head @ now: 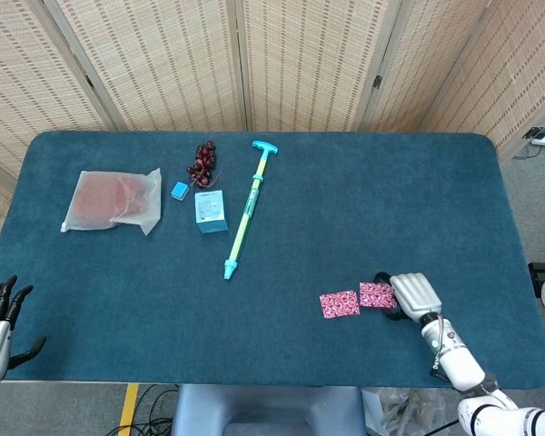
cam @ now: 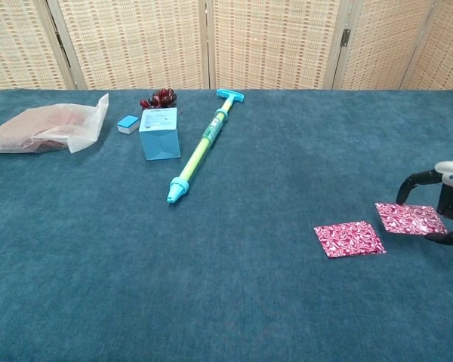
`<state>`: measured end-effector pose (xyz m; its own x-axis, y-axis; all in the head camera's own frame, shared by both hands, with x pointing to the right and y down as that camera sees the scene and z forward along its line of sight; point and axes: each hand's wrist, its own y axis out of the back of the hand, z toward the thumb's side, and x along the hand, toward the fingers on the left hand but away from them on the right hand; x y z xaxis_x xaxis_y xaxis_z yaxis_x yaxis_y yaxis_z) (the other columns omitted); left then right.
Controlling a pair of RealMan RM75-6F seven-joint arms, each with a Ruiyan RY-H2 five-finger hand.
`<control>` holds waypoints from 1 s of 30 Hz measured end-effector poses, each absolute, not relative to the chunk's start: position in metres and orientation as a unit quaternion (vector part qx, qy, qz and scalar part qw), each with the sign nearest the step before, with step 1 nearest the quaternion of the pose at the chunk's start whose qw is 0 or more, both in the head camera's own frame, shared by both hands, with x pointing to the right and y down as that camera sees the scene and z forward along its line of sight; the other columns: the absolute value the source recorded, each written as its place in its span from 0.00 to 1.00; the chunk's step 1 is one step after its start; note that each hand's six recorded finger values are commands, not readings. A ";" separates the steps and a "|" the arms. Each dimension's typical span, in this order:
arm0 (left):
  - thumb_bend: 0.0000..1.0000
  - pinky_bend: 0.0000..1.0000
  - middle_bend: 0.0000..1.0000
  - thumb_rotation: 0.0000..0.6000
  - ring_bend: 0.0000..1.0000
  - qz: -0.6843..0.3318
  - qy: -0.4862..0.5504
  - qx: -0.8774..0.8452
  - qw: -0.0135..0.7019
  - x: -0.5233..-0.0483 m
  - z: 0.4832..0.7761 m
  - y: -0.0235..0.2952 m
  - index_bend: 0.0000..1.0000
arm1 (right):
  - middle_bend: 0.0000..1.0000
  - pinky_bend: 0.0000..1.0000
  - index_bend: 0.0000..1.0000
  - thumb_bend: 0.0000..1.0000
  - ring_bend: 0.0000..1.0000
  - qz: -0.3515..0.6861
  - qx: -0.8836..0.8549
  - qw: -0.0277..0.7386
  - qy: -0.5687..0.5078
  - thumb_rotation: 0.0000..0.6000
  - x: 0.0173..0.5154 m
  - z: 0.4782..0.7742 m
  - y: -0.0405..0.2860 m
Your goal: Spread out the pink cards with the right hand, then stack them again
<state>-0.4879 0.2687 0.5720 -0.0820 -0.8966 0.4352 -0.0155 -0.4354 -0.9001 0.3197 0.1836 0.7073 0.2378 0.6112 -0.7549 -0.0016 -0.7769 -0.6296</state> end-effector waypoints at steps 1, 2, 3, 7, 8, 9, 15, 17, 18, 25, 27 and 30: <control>0.26 0.13 0.04 1.00 0.05 -0.620 0.395 -0.577 0.355 -0.488 0.572 0.269 0.16 | 1.00 1.00 0.32 0.33 1.00 0.577 -0.745 0.266 -0.200 1.00 0.316 0.707 0.182; 0.26 0.13 0.04 1.00 0.05 -0.621 0.395 -0.576 0.355 -0.488 0.572 0.269 0.16 | 1.00 1.00 0.32 0.33 1.00 0.573 -0.749 0.269 -0.195 1.00 0.312 0.706 0.180; 0.26 0.13 0.04 1.00 0.05 -0.621 0.395 -0.576 0.355 -0.488 0.572 0.269 0.16 | 1.00 1.00 0.32 0.33 1.00 0.567 -0.754 0.273 -0.187 1.00 0.307 0.706 0.177; 0.26 0.13 0.04 1.00 0.05 -0.624 0.395 -0.574 0.354 -0.488 0.571 0.269 0.16 | 1.00 1.00 0.32 0.33 1.00 0.553 -0.768 0.280 -0.162 1.00 0.292 0.710 0.172; 0.26 0.13 0.04 1.00 0.05 -0.625 0.396 -0.573 0.353 -0.489 0.571 0.270 0.16 | 1.00 1.00 0.32 0.33 1.00 0.550 -0.770 0.281 -0.157 1.00 0.289 0.711 0.172; 0.26 0.13 0.04 1.00 0.05 -0.626 0.396 -0.572 0.353 -0.489 0.571 0.270 0.16 | 1.00 1.00 0.32 0.33 1.00 0.548 -0.774 0.282 -0.150 1.00 0.285 0.713 0.171; 0.26 0.13 0.04 1.00 0.05 -0.630 0.397 -0.568 0.351 -0.492 0.570 0.271 0.16 | 1.00 1.00 0.32 0.33 1.00 0.536 -0.785 0.280 -0.133 1.00 0.270 0.721 0.173; 0.26 0.13 0.04 1.00 0.05 -0.630 0.396 -0.569 0.350 -0.492 0.571 0.272 0.16 | 1.00 1.00 0.32 0.33 1.00 0.534 -0.787 0.279 -0.131 1.00 0.268 0.722 0.174; 0.26 0.13 0.04 1.00 0.05 -0.630 0.396 -0.569 0.350 -0.492 0.571 0.272 0.16 | 1.00 1.00 0.32 0.33 1.00 0.533 -0.788 0.279 -0.129 1.00 0.267 0.722 0.176; 0.26 0.13 0.04 1.00 0.05 -0.628 0.397 -0.570 0.351 -0.492 0.571 0.271 0.16 | 1.00 1.00 0.32 0.33 1.00 0.528 -0.791 0.284 -0.122 1.00 0.260 0.724 0.178; 0.26 0.13 0.04 1.00 0.05 -0.628 0.397 -0.570 0.350 -0.492 0.572 0.271 0.16 | 1.00 1.00 0.33 0.33 1.00 0.527 -0.791 0.285 -0.121 1.00 0.258 0.724 0.178; 0.26 0.13 0.04 1.00 0.05 -0.629 0.398 -0.569 0.349 -0.494 0.571 0.272 0.16 | 1.00 1.00 0.32 0.33 1.00 0.526 -0.792 0.287 -0.118 1.00 0.257 0.725 0.180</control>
